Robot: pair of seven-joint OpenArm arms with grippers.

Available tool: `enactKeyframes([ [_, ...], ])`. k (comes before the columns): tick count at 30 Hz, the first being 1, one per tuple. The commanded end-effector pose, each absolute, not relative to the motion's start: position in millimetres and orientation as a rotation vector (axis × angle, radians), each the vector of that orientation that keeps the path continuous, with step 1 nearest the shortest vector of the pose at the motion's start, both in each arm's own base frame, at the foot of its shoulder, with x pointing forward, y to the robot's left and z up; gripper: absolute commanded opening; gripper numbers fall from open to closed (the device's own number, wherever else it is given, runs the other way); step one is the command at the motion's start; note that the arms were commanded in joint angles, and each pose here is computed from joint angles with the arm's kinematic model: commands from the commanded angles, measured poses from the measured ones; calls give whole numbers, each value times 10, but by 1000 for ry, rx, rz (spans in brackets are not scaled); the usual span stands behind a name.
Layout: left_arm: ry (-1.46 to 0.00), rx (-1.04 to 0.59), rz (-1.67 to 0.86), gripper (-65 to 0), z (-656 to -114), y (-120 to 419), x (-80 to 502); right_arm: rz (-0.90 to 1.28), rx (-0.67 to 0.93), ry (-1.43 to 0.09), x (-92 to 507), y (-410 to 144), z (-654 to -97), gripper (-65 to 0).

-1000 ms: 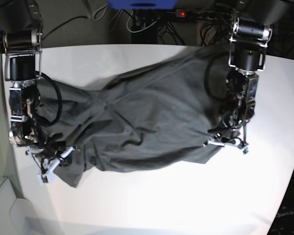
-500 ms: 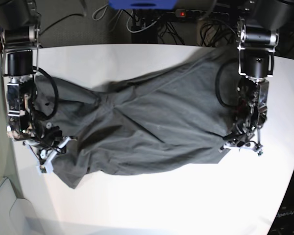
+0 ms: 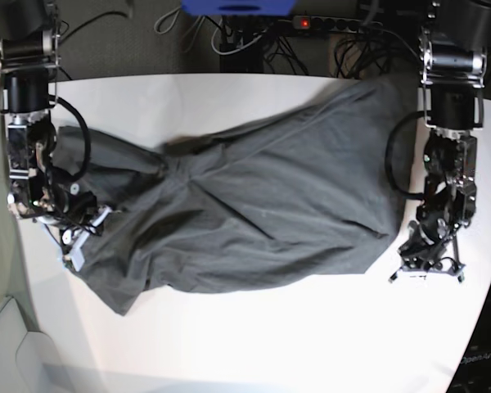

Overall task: Layout the t-shirt on the table in an organized manner, then fold the t-shirt properly
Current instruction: 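Drag the shirt corner with the right gripper away from the left gripper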

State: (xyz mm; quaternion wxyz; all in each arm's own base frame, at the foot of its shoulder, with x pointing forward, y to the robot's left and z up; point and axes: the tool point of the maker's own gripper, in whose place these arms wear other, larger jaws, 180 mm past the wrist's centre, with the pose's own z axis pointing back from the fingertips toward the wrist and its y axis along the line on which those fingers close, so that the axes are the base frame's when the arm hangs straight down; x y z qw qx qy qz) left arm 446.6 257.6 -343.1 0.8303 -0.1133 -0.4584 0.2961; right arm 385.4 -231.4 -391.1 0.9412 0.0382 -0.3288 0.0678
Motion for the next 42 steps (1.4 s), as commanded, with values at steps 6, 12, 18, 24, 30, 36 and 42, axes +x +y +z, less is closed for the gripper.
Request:
enactKeyframes([
  [6,-933,-396,571,-645,-3392,1615,4580,157,69,-762,4035,-2328,-3611,-621],
  [12,-828,-291,432,-645,-3877,1018,4462,228,66,-849,3992,-2138,-3329,-621],
  [18,-863,-165,437,-645,-4031,1338,4609,191,46,-938,3909,-2254,-3056,-621],
  [24,-869,-26,471,-642,-4212,1889,4689,163,39,-912,3832,-2352,-3154,-621],
  [30,-890,73,482,-642,-4322,2272,4617,171,44,-834,3695,-2330,-3321,-621],
  [36,-896,95,488,-642,-4299,2413,4605,160,83,-823,3661,-2177,-3409,-621],
  [42,-903,80,482,-642,-4263,2328,4660,157,131,-750,3515,-1972,-3617,-617],
])
